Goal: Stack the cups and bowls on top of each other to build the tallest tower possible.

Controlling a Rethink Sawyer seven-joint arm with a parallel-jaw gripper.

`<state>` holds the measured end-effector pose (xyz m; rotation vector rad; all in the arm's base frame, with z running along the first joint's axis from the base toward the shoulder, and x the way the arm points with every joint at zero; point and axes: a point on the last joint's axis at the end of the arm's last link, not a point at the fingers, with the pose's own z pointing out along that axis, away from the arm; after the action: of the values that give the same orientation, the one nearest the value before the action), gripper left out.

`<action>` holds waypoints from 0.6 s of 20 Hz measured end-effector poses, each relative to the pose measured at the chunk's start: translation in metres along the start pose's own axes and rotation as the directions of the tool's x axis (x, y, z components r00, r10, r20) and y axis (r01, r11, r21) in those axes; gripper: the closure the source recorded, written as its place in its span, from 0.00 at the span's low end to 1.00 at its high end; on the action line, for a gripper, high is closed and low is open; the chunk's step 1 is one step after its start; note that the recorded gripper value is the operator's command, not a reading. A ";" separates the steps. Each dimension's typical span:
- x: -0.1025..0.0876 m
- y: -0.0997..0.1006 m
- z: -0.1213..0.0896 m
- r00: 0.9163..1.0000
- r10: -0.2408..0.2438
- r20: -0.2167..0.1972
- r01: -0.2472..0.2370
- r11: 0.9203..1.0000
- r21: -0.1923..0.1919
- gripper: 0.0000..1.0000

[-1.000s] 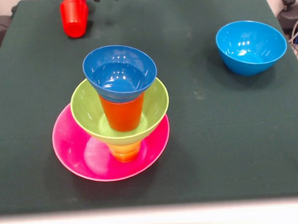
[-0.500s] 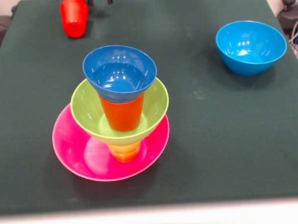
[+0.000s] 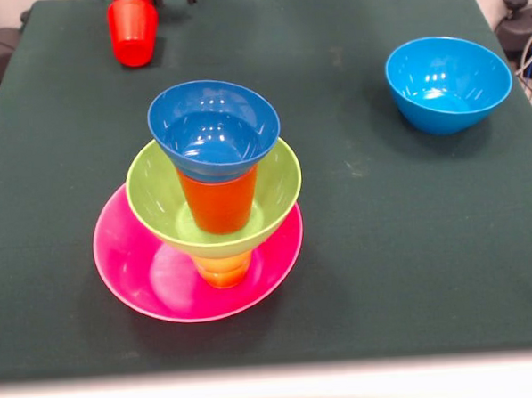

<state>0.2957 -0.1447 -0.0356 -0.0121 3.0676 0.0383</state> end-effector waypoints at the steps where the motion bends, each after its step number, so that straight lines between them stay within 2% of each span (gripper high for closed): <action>1: 0.003 -0.002 0.001 1.000 0.005 -0.006 -0.005 1.000 0.001 0.00; 9: 0.024 -0.015 0.010 0.999 0.012 -0.044 -0.011 1.000 0.007 0.00; 12: 0.030 -0.021 0.013 0.999 -0.005 -0.052 0.006 1.000 0.010 0.00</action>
<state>0.2668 -0.1659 -0.0510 -0.0216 3.1201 0.0230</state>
